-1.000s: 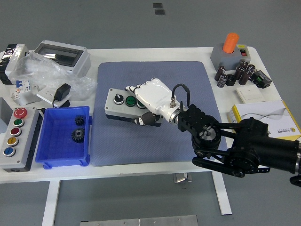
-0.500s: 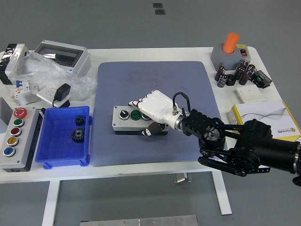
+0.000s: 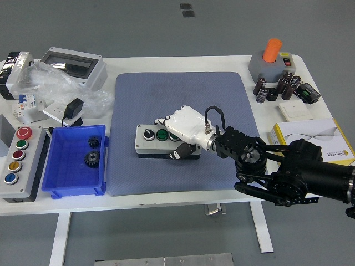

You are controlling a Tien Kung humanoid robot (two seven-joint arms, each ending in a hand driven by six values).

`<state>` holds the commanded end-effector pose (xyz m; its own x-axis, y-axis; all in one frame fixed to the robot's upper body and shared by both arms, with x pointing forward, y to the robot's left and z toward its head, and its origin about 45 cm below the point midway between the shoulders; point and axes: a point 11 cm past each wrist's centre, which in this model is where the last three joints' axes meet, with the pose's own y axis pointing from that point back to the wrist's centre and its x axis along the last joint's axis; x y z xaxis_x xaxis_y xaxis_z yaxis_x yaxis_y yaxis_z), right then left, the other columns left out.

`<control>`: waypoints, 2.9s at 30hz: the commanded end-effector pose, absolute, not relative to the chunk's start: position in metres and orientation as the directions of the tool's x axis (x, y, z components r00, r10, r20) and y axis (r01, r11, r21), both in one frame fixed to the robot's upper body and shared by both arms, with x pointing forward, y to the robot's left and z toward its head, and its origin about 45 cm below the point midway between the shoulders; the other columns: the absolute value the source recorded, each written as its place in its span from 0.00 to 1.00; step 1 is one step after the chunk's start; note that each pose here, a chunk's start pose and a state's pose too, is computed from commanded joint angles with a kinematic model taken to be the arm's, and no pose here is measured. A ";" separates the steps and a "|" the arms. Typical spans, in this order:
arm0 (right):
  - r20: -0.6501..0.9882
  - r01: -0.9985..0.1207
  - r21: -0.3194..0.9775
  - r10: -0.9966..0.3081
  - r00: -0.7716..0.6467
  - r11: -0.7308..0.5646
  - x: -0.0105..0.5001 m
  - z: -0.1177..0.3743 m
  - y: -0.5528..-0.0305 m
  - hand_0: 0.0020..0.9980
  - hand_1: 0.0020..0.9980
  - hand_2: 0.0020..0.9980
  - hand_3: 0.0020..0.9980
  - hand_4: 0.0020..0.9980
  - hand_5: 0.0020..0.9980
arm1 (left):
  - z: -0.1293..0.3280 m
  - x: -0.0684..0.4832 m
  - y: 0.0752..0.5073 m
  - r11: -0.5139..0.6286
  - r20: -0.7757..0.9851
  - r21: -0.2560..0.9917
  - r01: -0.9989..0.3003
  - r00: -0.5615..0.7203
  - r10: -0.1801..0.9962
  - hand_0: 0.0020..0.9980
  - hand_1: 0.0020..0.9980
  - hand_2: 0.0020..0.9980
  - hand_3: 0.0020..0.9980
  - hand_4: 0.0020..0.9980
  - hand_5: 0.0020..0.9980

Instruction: Pick up the button,place it on the desk,press the button,press the button

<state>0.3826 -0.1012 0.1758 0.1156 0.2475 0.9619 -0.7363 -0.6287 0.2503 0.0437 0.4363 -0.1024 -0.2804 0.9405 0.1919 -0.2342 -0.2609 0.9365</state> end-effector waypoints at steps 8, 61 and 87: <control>0.959 -0.740 0.265 0.249 0.136 -0.619 0.384 0.177 -0.102 0.54 0.60 0.62 0.63 0.65 0.19 | -0.102 0.044 0.436 -0.261 0.192 0.937 -0.234 -0.281 0.940 0.64 0.64 0.59 0.57 0.46 0.00; 0.945 -0.754 0.309 0.099 0.312 -0.579 0.358 0.187 -0.134 0.73 0.74 0.94 1.00 1.00 0.69 | -0.104 0.037 0.433 -0.254 0.185 0.940 -0.229 -0.285 0.941 0.64 0.63 0.58 0.56 0.44 0.00; 0.883 -0.854 0.420 0.355 0.306 -0.308 0.346 0.268 -0.175 0.68 0.60 0.52 1.00 0.74 0.33 | -0.105 0.035 0.433 -0.255 0.187 0.941 -0.223 -0.288 0.939 0.64 0.63 0.59 0.56 0.43 0.00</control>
